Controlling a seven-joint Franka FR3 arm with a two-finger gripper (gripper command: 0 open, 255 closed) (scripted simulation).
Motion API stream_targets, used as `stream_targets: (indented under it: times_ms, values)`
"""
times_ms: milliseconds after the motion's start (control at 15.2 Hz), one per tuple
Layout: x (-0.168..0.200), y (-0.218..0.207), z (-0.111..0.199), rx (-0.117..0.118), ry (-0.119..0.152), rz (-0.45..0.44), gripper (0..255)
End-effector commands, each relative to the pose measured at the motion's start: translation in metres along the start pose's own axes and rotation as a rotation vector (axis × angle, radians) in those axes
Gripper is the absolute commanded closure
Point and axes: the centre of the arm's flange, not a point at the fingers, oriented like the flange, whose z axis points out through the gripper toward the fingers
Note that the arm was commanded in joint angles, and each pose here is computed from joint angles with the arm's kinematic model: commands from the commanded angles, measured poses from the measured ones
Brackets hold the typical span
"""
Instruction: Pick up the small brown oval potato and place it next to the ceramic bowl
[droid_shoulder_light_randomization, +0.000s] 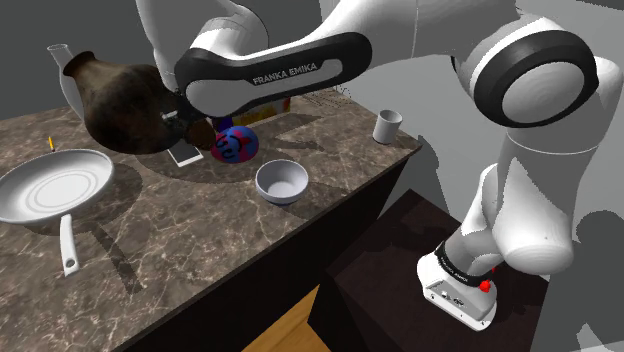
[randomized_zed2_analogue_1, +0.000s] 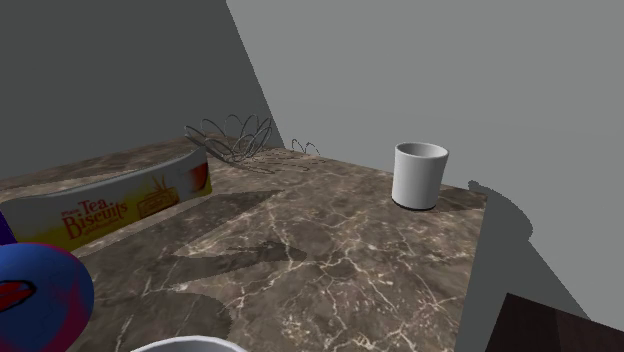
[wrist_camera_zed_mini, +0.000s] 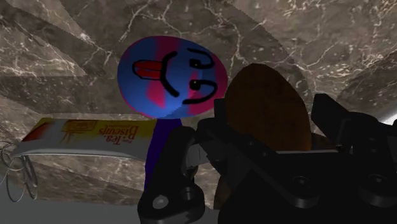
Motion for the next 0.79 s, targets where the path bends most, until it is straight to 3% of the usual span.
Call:
stream_targets:
  times_ms: [0, 726]
  values:
    - [-0.001, -0.018, 0.000, -0.001, 0.000, 0.002, 255]
    - [-0.018, -0.022, 0.056, -0.001, 0.000, 0.002, 255]
